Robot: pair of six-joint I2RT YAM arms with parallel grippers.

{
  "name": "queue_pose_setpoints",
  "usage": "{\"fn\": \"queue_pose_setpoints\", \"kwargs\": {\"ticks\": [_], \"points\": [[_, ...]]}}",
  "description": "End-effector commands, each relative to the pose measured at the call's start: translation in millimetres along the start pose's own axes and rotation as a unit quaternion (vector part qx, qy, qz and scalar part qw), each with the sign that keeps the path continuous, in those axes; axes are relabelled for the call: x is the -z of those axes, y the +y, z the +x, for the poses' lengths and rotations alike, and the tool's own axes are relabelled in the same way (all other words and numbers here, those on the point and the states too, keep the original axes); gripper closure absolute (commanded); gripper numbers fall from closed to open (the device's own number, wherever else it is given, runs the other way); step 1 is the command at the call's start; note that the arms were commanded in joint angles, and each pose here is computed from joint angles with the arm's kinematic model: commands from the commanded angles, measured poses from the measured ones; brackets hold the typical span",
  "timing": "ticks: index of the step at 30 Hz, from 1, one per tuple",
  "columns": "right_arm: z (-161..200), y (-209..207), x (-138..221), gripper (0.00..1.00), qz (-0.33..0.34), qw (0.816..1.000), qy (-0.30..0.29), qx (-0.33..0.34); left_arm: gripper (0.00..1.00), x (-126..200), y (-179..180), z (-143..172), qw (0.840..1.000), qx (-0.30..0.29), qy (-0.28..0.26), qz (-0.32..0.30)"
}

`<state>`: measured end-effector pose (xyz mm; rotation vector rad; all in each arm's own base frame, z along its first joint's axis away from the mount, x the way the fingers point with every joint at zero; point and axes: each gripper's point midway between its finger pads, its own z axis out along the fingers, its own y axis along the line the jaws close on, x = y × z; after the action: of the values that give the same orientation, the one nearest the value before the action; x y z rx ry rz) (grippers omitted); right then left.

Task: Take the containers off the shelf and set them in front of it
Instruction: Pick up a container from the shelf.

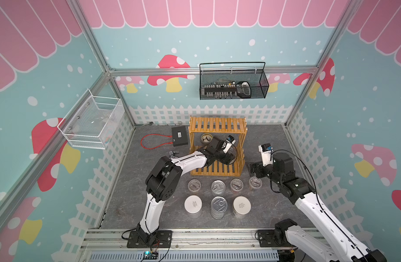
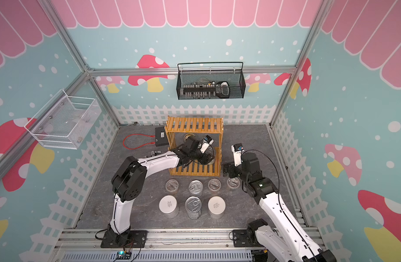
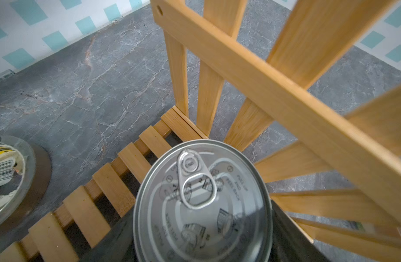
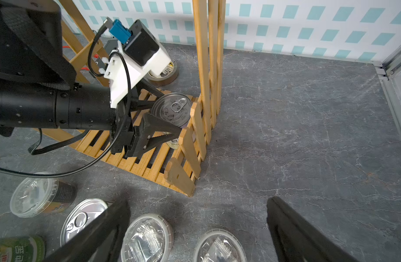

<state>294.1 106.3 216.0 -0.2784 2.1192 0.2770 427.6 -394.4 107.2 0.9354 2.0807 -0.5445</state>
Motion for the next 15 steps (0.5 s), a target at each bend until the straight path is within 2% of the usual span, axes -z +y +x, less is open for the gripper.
{"fn": "queue_pose_setpoints", "kwargs": {"ticks": [1, 8, 15], "points": [[-4, -1, -3, 0.01, -0.002, 1.000, -0.007, 0.006, 0.30, 9, 2, -7, 1.000, -0.005, -0.007, -0.002], [-14, -2, -4, 0.01, -0.006, 1.000, -0.019, 0.006, 0.30, 55, -18, -18, 0.999, -0.014, -0.029, -0.003], [-23, -5, -4, 0.01, -0.014, 0.999, -0.028, -0.002, 0.30, 102, -30, -7, 0.999, 0.005, -0.039, -0.006]]}}
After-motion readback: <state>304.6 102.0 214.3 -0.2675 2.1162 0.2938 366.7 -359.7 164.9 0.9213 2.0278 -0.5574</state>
